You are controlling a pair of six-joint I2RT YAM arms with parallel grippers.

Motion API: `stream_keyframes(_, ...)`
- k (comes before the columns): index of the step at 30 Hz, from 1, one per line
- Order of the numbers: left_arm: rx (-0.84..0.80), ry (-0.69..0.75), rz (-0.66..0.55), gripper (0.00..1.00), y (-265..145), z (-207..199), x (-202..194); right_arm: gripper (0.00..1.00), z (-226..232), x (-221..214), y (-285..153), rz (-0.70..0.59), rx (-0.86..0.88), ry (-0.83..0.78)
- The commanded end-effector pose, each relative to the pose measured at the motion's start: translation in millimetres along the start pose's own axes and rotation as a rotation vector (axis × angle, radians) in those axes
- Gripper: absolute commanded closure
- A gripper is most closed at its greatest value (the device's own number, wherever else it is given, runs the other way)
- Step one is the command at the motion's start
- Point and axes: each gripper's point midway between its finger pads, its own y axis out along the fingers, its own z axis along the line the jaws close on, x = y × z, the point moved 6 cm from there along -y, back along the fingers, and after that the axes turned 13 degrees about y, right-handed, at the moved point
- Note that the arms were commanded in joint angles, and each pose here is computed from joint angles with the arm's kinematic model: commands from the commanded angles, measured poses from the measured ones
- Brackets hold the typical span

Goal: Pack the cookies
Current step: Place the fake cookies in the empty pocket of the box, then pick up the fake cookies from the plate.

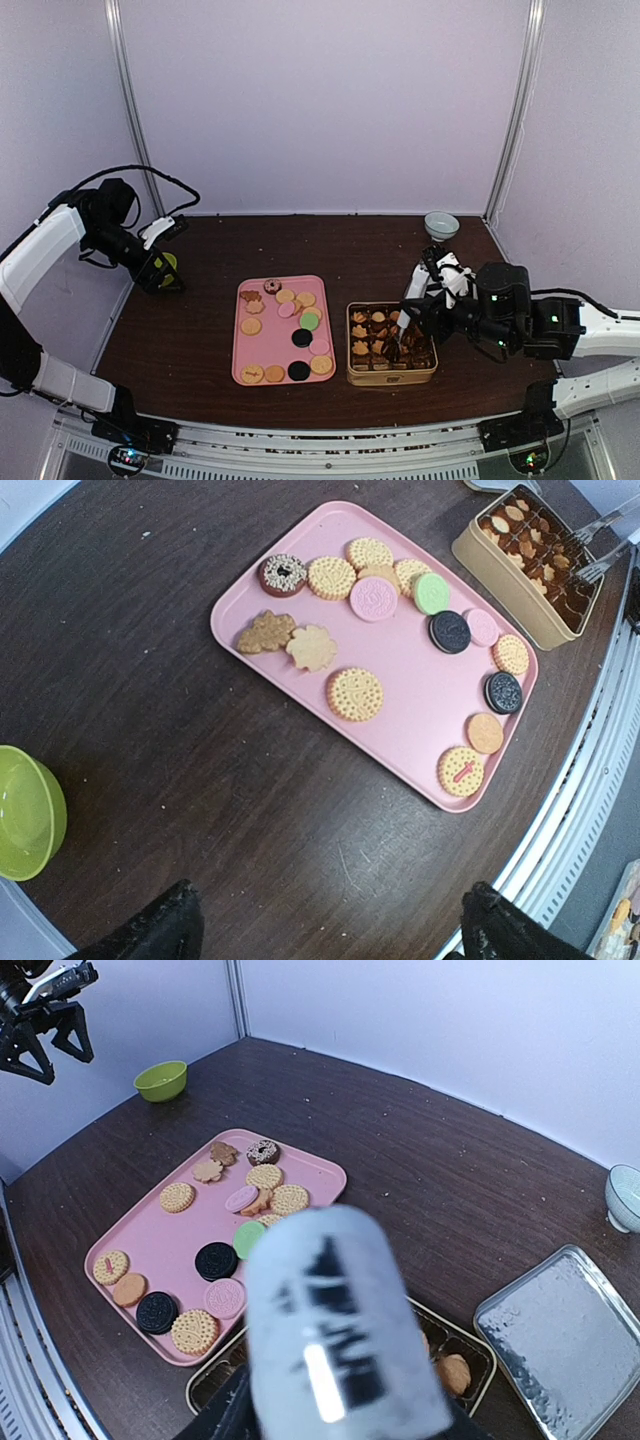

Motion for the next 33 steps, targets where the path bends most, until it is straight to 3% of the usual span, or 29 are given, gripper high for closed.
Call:
stream_keyframes(1, 0.012, 0.019, -0.034, 0.08, -6, 4, 8, 0.54, 1, 14, -3, -0.054, 0.000, 0.008)
stream_keyframes(11, 0.017, 0.027, -0.033, 0.08, -9, 3, 8, 0.70, 15, 51, -13, -0.124, 0.043, -0.011)
stream_keyframes(23, 0.009, 0.035, -0.035, 0.08, -9, 0, 8, 0.67, 41, 79, -7, -0.180, 0.143, -0.032)
stream_keyframes(33, 0.038, 0.041, 0.005, 0.08, -14, -6, -4, 0.66, 132, 80, 49, -0.165, 0.383, -0.070)
